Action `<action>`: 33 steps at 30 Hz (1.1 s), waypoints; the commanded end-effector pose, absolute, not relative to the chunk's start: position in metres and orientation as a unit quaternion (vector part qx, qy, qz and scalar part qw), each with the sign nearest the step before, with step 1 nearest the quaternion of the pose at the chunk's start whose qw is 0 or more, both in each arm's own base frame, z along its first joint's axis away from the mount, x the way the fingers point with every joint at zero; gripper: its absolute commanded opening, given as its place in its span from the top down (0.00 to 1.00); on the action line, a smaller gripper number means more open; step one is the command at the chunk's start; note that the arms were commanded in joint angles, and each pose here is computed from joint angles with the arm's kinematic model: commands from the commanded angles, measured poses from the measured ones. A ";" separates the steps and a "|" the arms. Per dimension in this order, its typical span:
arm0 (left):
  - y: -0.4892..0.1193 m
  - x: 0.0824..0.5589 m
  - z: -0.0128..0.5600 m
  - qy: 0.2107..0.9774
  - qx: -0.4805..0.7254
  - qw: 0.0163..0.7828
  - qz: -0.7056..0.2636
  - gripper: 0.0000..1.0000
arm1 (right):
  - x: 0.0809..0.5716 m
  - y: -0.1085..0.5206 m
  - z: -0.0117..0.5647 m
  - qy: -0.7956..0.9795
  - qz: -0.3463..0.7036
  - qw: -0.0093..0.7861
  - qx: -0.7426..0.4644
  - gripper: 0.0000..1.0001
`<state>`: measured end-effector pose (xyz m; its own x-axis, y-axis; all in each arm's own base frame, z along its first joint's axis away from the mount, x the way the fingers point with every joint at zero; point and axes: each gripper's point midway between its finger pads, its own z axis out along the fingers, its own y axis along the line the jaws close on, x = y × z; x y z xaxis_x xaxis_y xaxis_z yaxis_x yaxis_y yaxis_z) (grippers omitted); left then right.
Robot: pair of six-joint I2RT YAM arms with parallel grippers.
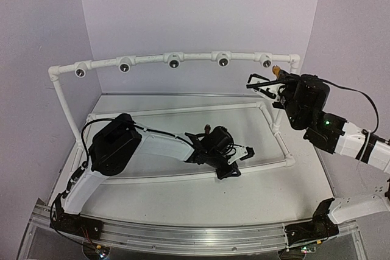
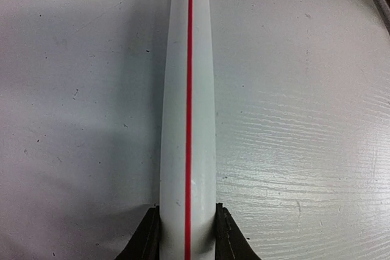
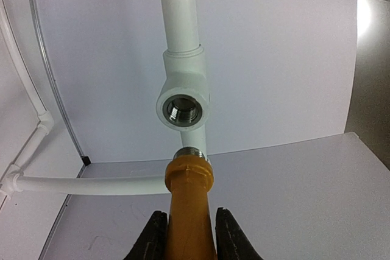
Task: Install the water faucets
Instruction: Hold the pipeline at the center of the board.
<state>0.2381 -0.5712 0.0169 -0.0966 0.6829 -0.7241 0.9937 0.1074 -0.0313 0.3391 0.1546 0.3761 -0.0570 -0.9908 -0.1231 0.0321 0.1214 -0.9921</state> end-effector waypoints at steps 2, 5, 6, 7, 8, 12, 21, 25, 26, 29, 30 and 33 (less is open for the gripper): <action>-0.517 0.213 -0.066 0.740 0.623 0.154 -0.204 1.00 | 0.340 0.150 0.388 0.503 -0.492 0.562 -0.434 1.00; -0.517 0.213 -0.067 0.739 0.623 0.154 -0.203 1.00 | 0.340 0.149 0.394 0.498 -0.489 0.576 -0.426 1.00; -0.517 0.213 -0.067 0.740 0.623 0.155 -0.202 1.00 | 0.341 0.150 0.395 0.495 -0.492 0.576 -0.425 1.00; -0.517 0.213 -0.067 0.740 0.623 0.156 -0.201 1.00 | 0.342 0.151 0.397 0.491 -0.495 0.578 -0.424 1.00; -0.518 0.212 -0.067 0.740 0.623 0.157 -0.198 1.00 | 0.342 0.152 0.399 0.489 -0.495 0.581 -0.423 1.00; -0.518 0.212 -0.069 0.739 0.625 0.160 -0.193 1.00 | 0.340 0.156 0.404 0.478 -0.488 0.590 -0.430 1.00; -0.518 0.212 -0.069 0.739 0.625 0.162 -0.193 1.00 | 0.342 0.164 0.406 0.477 -0.473 0.595 -0.441 1.00; -0.519 0.212 -0.069 0.738 0.626 0.163 -0.192 1.00 | 0.348 0.167 0.407 0.479 -0.474 0.592 -0.442 1.00; -0.519 0.211 -0.070 0.738 0.626 0.163 -0.192 1.00 | 0.349 0.168 0.408 0.481 -0.474 0.592 -0.440 1.00; -0.518 0.211 -0.070 0.737 0.627 0.163 -0.191 1.00 | 0.352 0.168 0.413 0.484 -0.474 0.594 -0.434 1.00; -0.518 0.210 -0.070 0.737 0.628 0.162 -0.192 1.00 | 0.353 0.169 0.412 0.486 -0.472 0.593 -0.435 1.00; -0.519 0.209 -0.070 0.736 0.629 0.162 -0.193 1.00 | 0.356 0.169 0.410 0.490 -0.472 0.590 -0.435 1.00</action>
